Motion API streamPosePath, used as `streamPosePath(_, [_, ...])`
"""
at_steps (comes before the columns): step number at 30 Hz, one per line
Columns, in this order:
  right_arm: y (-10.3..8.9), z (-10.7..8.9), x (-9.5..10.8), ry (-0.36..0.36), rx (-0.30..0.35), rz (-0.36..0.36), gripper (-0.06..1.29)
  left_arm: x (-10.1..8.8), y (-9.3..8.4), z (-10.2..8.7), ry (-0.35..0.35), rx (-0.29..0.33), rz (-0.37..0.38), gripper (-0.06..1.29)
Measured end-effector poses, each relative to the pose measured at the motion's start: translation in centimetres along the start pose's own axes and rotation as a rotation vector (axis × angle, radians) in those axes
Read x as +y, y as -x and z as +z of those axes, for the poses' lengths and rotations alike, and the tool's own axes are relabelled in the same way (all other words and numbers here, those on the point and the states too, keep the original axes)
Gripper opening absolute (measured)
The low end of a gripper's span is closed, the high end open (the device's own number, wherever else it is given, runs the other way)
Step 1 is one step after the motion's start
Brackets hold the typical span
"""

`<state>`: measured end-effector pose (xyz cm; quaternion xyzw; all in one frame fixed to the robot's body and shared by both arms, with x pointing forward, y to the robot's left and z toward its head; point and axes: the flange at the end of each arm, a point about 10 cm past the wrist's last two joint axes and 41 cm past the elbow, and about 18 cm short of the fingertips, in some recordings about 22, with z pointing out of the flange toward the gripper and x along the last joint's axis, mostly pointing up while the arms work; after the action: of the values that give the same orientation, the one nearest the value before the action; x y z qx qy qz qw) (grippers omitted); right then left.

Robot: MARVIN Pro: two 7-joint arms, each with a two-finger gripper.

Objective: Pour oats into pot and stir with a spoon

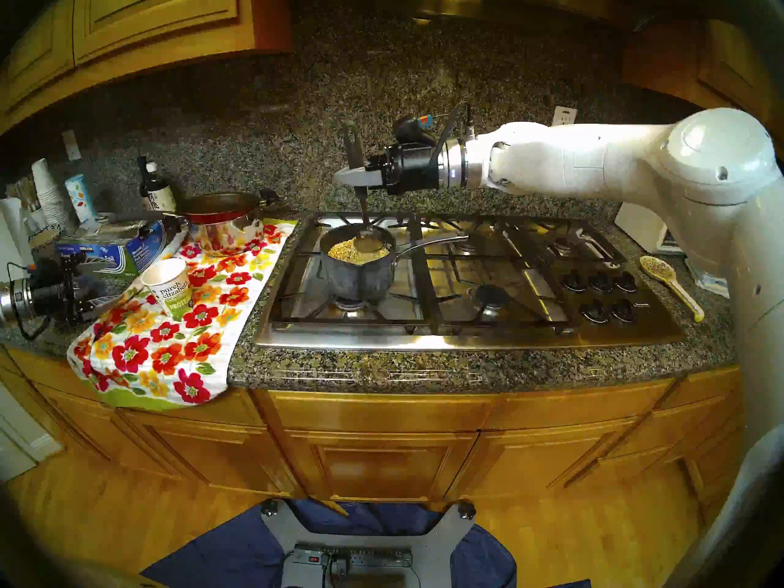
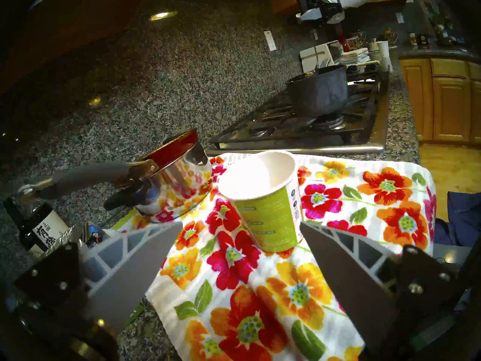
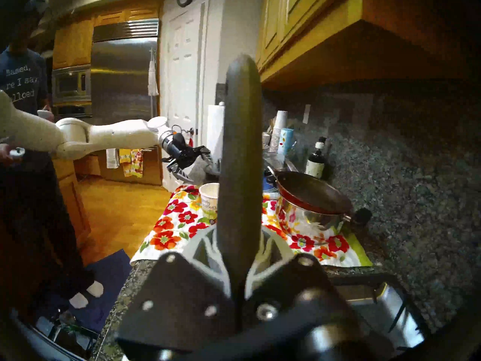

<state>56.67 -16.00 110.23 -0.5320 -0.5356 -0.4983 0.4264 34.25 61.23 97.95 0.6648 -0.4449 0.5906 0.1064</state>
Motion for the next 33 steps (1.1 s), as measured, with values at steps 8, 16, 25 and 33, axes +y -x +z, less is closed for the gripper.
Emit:
streamPosePath(8, [-0.3, -0.1, 1.1, 0.080, 0.054, 0.071, -0.01, 0.0, 0.0, 0.0, 0.000, 0.001, 0.000, 1.22])
streamPosePath(16, [0.3, 0.6, 1.1, 0.095, 0.078, 0.115, -0.01, 0.0, 0.0, 0.0, -0.001, 0.001, 0.000, 1.22])
streamPosePath(25, [1.1, 1.7, 0.4, 0.076, 0.084, 0.156, -0.01, 0.0, 0.0, 0.0, -0.001, 0.001, 0.000, 1.22])
streamPosePath(33, [1.7, 1.7, 0.0, 0.070, 0.075, 0.149, -0.01, 0.0, 0.0, 0.0, -0.001, 0.001, 0.000, 1.22])
